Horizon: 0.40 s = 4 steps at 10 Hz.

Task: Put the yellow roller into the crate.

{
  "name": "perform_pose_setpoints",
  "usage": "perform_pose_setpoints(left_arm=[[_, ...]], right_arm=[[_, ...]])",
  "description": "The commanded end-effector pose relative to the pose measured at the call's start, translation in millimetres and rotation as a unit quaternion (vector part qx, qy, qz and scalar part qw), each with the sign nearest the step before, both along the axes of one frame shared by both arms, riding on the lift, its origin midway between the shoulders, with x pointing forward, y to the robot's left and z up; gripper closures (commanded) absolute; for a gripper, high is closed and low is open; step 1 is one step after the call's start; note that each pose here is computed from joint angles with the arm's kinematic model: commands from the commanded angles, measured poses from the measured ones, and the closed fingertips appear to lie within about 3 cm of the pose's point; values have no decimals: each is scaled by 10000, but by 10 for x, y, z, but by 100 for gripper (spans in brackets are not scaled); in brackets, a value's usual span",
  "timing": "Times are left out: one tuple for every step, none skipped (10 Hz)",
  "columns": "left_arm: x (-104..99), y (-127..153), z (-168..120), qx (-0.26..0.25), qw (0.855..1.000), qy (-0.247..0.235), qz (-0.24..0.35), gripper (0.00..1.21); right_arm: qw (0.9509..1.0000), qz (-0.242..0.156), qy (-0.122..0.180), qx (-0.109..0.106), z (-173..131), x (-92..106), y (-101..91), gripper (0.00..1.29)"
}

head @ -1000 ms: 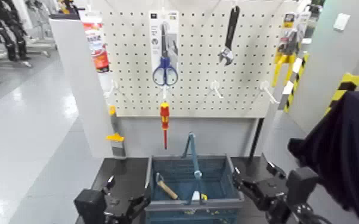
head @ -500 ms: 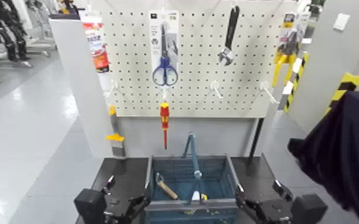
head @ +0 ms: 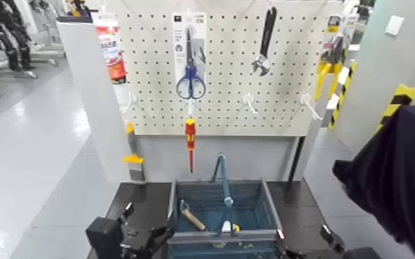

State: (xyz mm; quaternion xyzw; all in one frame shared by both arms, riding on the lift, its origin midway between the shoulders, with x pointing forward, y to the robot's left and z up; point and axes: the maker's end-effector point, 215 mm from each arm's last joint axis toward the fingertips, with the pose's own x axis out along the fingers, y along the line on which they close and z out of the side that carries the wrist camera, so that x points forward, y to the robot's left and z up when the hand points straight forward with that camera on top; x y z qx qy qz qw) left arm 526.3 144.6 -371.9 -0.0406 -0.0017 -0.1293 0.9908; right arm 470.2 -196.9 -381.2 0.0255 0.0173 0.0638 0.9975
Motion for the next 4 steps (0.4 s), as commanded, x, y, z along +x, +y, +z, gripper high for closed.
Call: perform_pose_setpoints(left_arm=[[5,12,13,-6,10000,-9,14,11],[4,21,9,-18,10000,-4,32,11],[4,21,13,-12,10000,-13,32,11],[3,22,5,-11,10000,-5,32,11]], right_arm=[[9999,0,144,44,-132,-161,65,8],[9999,-8,129,79,-131,-164,88,8],[9999,16,126,53,-136,-162,100,8],[9999,13,141,29,-150,-164,99,8]])
